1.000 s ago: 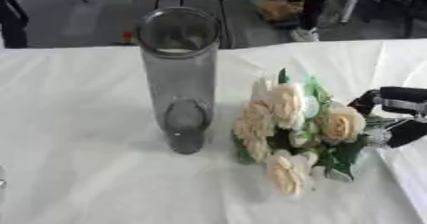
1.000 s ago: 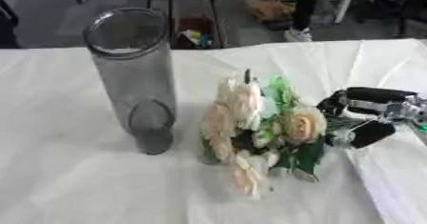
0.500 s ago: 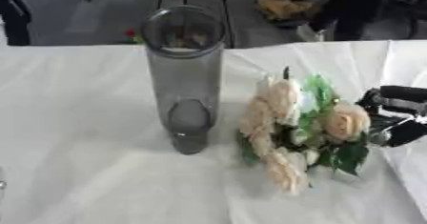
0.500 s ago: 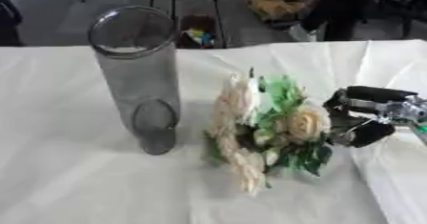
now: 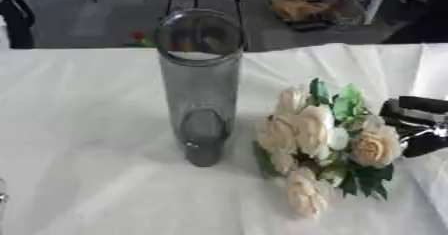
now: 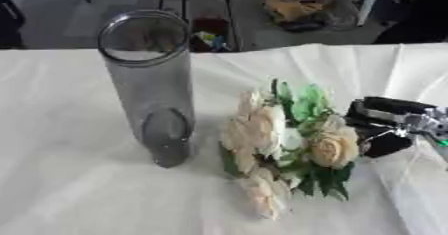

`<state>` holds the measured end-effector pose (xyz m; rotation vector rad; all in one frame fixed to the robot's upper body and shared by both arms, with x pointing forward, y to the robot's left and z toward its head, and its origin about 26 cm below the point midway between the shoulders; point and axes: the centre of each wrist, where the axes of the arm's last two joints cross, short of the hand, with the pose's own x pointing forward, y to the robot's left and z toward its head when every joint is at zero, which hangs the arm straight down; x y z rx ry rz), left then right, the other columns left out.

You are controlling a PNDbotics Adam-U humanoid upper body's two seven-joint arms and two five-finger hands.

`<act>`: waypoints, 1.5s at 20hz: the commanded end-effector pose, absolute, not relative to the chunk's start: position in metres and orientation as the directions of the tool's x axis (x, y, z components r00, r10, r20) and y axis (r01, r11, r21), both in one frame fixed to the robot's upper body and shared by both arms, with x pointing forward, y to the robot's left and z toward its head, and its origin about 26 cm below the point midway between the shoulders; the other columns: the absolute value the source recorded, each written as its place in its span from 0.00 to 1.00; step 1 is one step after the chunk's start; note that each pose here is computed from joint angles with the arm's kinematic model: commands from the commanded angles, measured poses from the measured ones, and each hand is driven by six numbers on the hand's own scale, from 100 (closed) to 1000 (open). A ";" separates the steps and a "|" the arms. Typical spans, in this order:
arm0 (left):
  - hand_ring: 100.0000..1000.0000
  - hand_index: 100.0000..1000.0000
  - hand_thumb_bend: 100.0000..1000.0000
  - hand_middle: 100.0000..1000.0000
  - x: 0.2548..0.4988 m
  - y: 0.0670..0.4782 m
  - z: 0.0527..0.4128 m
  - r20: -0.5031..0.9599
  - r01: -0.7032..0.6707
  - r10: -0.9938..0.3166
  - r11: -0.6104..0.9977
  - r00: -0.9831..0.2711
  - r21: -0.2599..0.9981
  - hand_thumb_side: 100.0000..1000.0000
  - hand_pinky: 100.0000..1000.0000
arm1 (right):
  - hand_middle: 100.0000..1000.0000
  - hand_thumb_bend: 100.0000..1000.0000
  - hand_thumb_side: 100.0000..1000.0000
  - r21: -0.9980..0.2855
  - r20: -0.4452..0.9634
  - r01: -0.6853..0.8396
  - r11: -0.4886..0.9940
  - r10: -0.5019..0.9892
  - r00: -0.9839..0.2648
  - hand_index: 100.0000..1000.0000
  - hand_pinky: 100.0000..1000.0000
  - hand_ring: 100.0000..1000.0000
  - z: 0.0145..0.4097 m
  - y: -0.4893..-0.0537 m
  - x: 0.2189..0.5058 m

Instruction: Arrange flowers into the vase.

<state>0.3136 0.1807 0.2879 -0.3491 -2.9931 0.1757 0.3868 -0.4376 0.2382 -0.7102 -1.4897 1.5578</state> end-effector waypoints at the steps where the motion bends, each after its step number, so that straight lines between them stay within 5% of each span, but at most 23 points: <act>1: 0.82 0.88 0.18 0.76 0.310 0.181 0.295 0.083 0.225 0.236 0.967 -0.968 -0.118 0.97 0.70 | 0.00 0.06 0.26 -0.984 0.164 -0.138 0.111 0.865 -0.475 0.10 0.19 0.00 0.243 -0.445 0.385; 11: 0.81 0.88 0.17 0.75 0.310 0.181 0.295 0.087 0.223 0.234 0.968 -0.968 -0.118 0.97 0.69 | 0.00 0.01 0.25 -0.978 0.162 0.027 0.205 0.840 -0.518 0.04 0.10 0.00 0.247 -0.446 0.384; 30: 0.81 0.88 0.17 0.75 0.311 0.185 0.293 0.103 0.211 0.223 0.971 -0.969 -0.115 0.97 0.69 | 0.00 0.00 0.21 -0.874 0.330 0.101 0.475 0.732 -0.596 0.05 0.08 0.00 0.309 -0.440 0.356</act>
